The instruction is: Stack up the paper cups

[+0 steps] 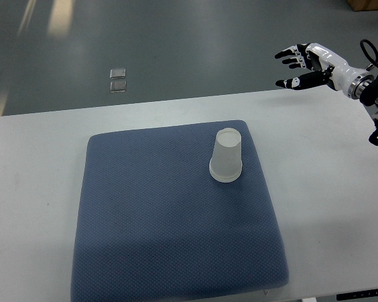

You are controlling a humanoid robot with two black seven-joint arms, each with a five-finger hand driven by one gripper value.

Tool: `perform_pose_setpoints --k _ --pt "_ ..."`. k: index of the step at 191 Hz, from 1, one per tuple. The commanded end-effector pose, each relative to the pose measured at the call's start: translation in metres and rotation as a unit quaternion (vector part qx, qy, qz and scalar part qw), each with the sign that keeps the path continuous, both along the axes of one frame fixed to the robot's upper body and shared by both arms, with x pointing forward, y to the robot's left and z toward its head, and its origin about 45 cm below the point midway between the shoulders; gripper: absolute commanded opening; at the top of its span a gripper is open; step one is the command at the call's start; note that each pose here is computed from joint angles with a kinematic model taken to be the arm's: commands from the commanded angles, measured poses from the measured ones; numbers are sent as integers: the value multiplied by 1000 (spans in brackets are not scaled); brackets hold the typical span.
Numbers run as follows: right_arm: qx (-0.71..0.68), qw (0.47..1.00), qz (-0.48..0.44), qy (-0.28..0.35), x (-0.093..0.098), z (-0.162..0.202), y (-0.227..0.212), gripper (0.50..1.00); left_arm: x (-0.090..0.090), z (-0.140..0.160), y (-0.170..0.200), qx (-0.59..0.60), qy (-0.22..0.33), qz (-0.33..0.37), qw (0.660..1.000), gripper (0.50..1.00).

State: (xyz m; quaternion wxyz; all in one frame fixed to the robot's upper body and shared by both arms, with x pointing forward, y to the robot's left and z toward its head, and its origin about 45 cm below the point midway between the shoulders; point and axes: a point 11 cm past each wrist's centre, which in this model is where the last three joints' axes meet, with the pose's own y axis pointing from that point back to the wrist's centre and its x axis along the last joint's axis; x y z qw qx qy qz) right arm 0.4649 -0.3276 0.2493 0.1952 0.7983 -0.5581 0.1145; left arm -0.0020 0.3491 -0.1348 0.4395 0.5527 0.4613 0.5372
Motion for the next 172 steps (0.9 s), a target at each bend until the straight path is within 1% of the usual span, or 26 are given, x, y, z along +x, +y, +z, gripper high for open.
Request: perform_pose_setpoints --k 1,29,38,45,51,77,101,105,110,172 --pt "30 999 -22 18 -5 -13 -2 856 0 0 0 0 0 0 1000 1000" --pt "88 994 -47 41 -9 -26 -1 862 0 0 0 0 0 0 1000 1000" --pt "106 992 -56 47 -10 -29 0 872 0 0 0 0 0 0 1000 1000" --pt "121 989 -60 55 -12 -35 3 895 0 0 0 0 0 0 1000 1000" --pt "128 988 -61 59 -13 -39 6 895 0 0 0 0 0 0 1000 1000" --pt "137 987 -52 73 -17 -51 20 897 0 0 0 0 0 0 1000 1000" --pt "129 987 -61 76 -22 -61 21 895 0 0 0 0 0 0 1000 1000" --pt "127 987 -63 77 -23 -63 21 897 0 0 0 0 0 0 1000 1000" --pt "124 987 -64 78 -23 -65 22 921 0 0 0 0 0 0 1000 1000" --pt "131 986 -59 86 -27 -70 26 924 0 0 0 0 0 0 1000 1000"
